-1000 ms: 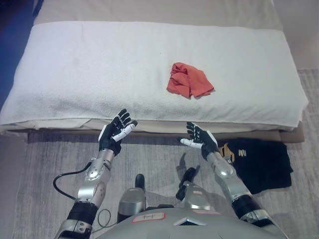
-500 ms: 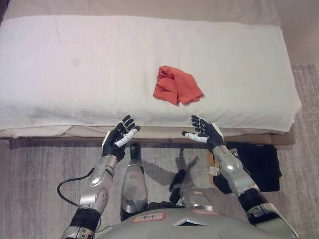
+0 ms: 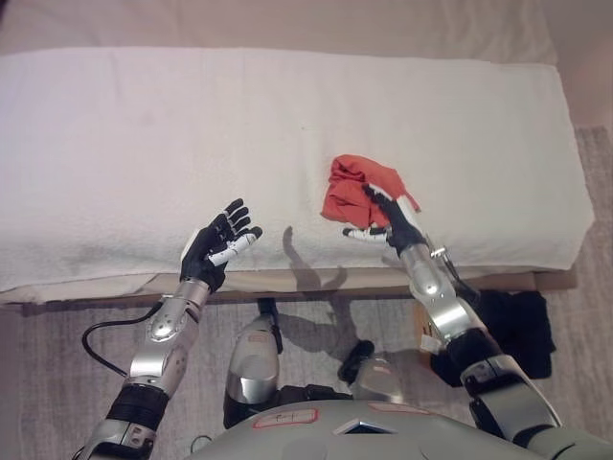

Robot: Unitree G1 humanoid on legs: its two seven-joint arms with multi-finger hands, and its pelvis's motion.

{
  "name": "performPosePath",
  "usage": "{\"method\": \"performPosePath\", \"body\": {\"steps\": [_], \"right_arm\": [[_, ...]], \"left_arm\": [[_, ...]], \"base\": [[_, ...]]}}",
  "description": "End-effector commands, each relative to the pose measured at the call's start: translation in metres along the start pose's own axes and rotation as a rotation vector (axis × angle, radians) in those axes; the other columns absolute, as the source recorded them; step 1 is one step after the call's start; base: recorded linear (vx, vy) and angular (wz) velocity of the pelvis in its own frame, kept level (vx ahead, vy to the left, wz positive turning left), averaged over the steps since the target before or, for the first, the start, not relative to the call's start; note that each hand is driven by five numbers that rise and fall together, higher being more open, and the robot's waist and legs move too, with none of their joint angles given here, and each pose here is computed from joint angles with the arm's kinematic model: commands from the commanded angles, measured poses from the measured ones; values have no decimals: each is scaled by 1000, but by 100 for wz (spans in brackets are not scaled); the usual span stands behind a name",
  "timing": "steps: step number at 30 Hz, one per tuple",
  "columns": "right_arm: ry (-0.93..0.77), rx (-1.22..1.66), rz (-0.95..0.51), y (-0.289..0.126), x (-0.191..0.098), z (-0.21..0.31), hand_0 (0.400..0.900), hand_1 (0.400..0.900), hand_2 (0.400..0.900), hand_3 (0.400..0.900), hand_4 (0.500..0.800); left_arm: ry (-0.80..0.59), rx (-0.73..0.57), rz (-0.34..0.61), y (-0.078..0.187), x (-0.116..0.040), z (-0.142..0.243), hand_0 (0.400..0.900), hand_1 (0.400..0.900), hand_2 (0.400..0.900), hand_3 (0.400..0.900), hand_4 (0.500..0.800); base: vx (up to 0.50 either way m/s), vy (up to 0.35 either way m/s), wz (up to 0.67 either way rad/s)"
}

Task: Put the clothes on the bed into the basket.

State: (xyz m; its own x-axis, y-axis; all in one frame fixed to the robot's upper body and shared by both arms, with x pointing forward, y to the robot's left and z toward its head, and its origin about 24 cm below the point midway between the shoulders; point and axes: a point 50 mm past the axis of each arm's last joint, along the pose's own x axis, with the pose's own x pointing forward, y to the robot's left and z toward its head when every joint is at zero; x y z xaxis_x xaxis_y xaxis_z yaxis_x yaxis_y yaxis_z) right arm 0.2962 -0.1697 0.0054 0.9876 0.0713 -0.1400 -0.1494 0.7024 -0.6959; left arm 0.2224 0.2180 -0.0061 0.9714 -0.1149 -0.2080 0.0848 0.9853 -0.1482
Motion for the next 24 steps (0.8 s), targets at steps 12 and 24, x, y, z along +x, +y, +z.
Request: {"method": "performPosePath", "body": {"steps": [12,24], "right_arm": [[-59,-410,-363,-123,75,72,900,900,900,900,800],[191,-202,-473,-169,82,53,900,900,900,900,800]], "left_arm": [[-271,-49,-216,-54,28,59,900,900,900,900,800],[-297,-36,-221,-57,35,73,900,900,900,900,800]], "base": [[-12,-21,8],[22,-14,6]]}}
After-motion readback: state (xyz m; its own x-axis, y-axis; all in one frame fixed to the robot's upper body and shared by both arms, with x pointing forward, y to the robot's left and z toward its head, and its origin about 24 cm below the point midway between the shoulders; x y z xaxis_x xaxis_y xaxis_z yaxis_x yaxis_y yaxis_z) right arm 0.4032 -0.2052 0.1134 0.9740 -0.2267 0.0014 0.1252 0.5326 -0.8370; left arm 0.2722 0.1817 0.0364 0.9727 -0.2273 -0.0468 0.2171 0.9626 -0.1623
